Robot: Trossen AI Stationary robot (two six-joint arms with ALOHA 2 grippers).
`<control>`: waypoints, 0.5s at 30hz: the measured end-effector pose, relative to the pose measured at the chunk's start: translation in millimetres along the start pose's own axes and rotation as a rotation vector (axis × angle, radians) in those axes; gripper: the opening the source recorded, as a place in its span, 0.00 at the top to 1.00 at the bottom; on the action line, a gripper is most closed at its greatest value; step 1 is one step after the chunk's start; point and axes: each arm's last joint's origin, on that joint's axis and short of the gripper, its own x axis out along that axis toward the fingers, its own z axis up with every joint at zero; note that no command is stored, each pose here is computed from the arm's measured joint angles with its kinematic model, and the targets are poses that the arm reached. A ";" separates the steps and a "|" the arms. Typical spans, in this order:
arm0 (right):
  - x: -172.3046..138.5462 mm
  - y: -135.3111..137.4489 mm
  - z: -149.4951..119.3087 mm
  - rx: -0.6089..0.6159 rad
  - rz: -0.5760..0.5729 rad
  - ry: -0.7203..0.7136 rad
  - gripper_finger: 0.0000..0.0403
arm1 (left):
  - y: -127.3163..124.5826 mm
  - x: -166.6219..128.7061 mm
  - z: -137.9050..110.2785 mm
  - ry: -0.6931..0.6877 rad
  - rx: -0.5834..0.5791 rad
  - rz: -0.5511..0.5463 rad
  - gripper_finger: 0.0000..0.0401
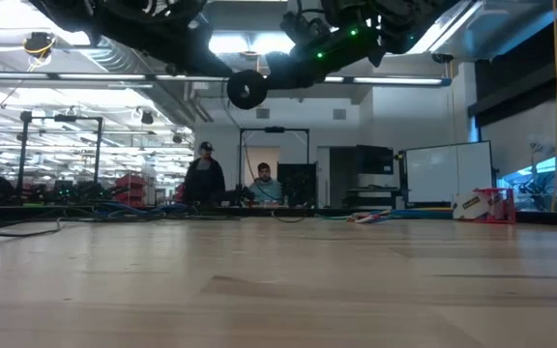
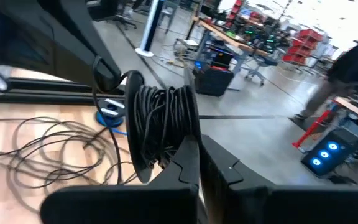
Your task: Coiling cords
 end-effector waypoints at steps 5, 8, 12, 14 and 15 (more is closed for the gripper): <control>-0.2 -2.1 1.4 0.006 -0.033 -0.001 1.00 | 5.3 -3.7 8.4 -0.062 -0.013 0.096 0.98; -0.2 -2.0 1.4 0.006 -0.029 0.001 1.00 | 9.4 -5.9 16.9 -0.140 -0.034 0.123 0.98; -0.7 -0.8 0.7 0.001 -0.008 0.011 1.00 | 11.6 -5.6 18.2 -0.153 -0.016 0.138 0.98; -0.7 -0.5 0.3 -0.001 0.002 0.013 1.00 | 13.7 -4.9 17.4 -0.149 -0.030 0.145 0.98; -0.7 -0.3 0.2 -0.001 0.003 0.013 1.00 | 13.8 -4.8 17.4 -0.149 -0.047 0.144 0.98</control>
